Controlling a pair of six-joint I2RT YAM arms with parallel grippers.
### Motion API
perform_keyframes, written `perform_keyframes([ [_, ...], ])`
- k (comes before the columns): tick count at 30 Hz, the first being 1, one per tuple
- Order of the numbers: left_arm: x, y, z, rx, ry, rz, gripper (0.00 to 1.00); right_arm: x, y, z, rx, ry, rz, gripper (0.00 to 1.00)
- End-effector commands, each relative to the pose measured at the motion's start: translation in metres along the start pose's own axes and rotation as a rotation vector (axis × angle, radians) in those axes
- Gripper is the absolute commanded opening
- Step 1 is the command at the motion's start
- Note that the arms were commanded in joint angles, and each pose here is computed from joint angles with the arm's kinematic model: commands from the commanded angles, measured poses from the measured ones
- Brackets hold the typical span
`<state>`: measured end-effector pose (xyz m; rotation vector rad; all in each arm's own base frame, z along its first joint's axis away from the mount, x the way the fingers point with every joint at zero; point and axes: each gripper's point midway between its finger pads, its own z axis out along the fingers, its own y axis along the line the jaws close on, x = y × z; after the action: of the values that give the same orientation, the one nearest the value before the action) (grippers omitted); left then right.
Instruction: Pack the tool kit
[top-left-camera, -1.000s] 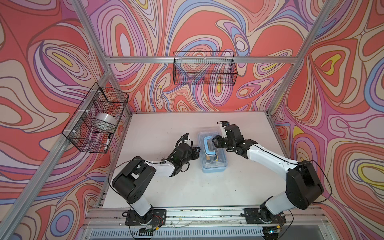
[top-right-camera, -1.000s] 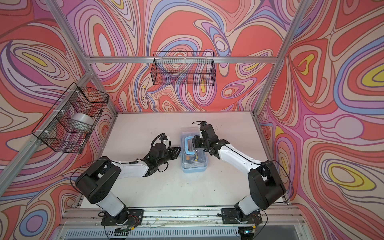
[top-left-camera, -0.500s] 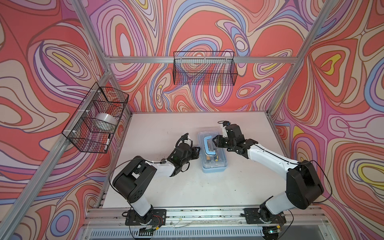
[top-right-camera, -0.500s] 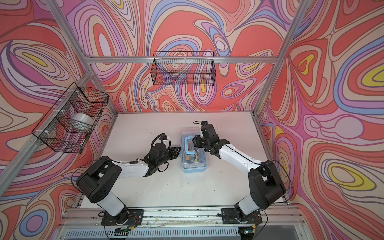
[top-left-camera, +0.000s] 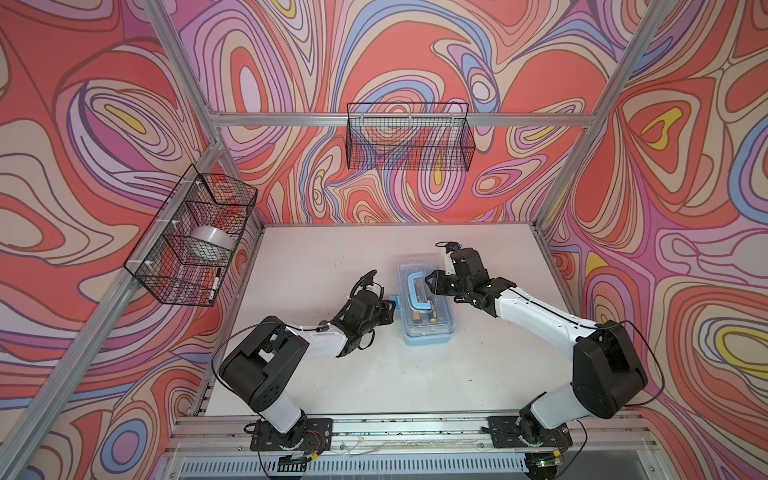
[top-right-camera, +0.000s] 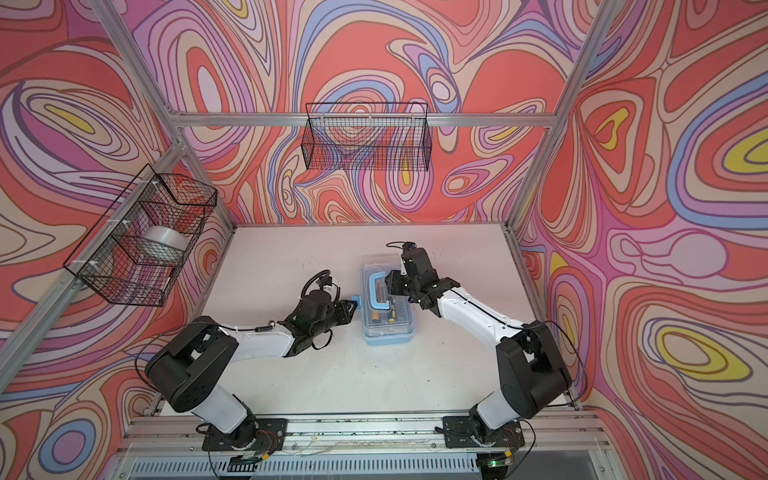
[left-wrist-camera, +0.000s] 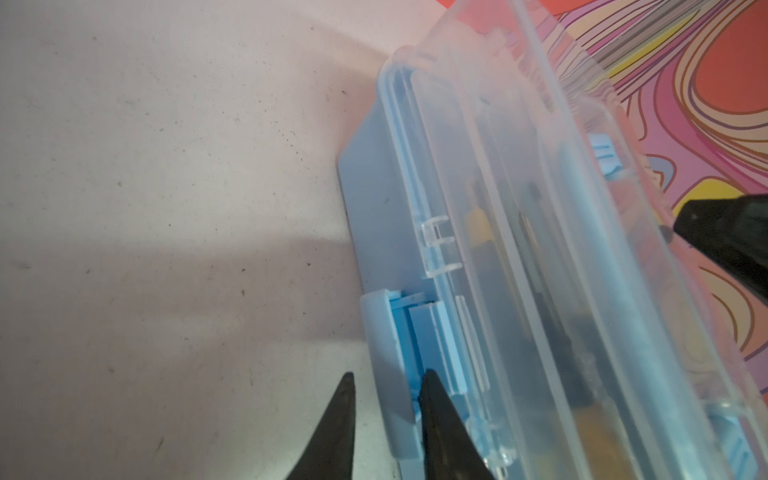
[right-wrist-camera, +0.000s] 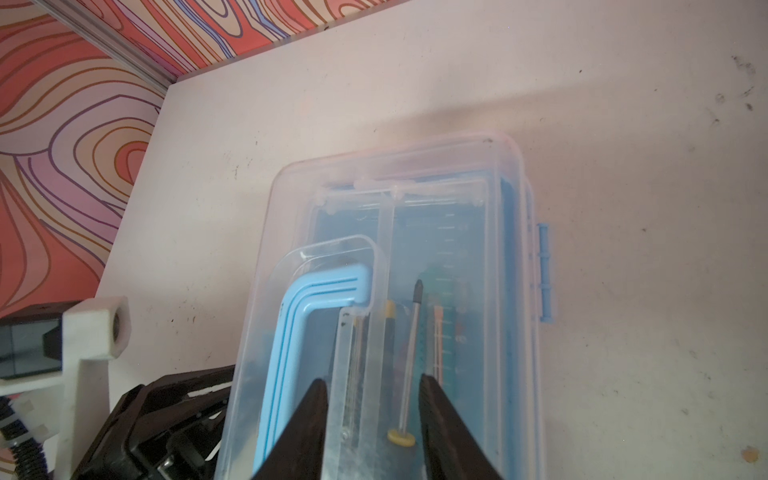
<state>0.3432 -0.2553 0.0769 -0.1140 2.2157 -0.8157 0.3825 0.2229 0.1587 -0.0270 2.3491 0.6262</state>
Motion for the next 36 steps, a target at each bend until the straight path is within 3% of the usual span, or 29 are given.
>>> perform_keyframes([
  [1,0.0,0.006,0.006,-0.016,0.003,0.002,0.28,0.003,-0.008,0.001,0.036,0.023,0.011,0.39],
  [14,-0.012,0.006,0.012,-0.006,-0.009,-0.021,0.26,0.005,-0.013,0.003,0.055,0.024,0.005,0.39],
  [23,-0.013,0.0,0.015,0.032,0.007,-0.027,0.2,0.008,-0.017,0.004,0.069,0.031,-0.002,0.39],
  [30,-0.012,-0.004,0.016,0.05,0.025,-0.018,0.09,0.006,-0.02,0.005,0.082,0.03,-0.005,0.39],
  [36,-0.017,-0.007,0.01,0.055,0.025,-0.016,0.08,0.003,-0.02,0.004,0.086,0.026,-0.006,0.39],
])
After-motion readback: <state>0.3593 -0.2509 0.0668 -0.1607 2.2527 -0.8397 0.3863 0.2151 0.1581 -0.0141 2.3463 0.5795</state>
